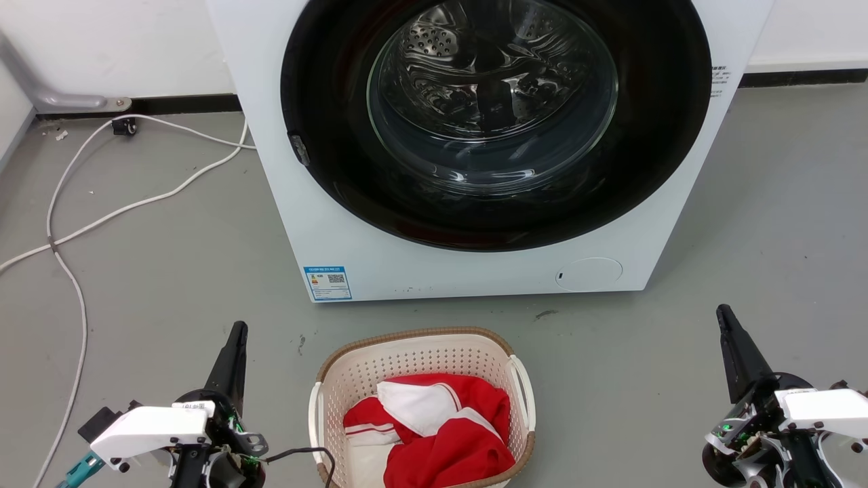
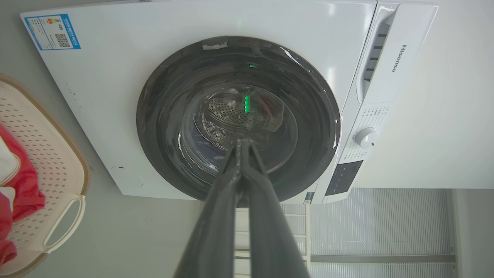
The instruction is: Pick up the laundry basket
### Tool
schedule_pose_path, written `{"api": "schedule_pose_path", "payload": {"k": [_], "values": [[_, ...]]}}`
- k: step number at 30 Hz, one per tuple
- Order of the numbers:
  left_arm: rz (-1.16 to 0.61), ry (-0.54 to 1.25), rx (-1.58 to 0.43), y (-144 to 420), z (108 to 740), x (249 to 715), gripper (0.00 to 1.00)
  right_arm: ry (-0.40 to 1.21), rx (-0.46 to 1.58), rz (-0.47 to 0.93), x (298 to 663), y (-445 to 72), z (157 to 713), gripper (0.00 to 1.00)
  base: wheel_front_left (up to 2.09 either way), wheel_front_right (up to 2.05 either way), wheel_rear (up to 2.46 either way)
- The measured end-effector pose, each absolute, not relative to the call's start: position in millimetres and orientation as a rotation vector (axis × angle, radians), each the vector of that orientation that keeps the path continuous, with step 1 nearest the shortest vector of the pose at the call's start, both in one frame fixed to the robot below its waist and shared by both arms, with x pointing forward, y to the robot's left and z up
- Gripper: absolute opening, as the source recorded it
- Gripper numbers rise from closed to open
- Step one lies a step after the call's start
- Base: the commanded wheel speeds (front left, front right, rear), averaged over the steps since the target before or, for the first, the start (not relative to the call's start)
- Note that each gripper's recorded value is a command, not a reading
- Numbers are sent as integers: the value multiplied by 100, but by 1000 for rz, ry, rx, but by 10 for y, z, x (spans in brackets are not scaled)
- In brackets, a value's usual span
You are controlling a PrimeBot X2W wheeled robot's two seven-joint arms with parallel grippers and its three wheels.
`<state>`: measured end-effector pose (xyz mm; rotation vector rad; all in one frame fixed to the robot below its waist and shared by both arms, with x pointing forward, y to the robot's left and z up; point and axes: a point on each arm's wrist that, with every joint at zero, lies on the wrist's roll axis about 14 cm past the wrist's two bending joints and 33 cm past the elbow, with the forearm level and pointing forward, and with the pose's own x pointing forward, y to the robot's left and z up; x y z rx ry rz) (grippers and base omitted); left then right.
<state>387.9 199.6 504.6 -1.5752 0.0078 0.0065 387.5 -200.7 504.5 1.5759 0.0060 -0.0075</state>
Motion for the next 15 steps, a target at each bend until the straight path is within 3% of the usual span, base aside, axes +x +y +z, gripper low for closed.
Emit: {"api": "schedule_pose_path", "payload": {"k": [15], "values": [[7, 8, -1575, 1996, 5046, 3879, 0, 7, 1574, -7, 3875, -2005, 5044, 0, 0, 0, 0]]}}
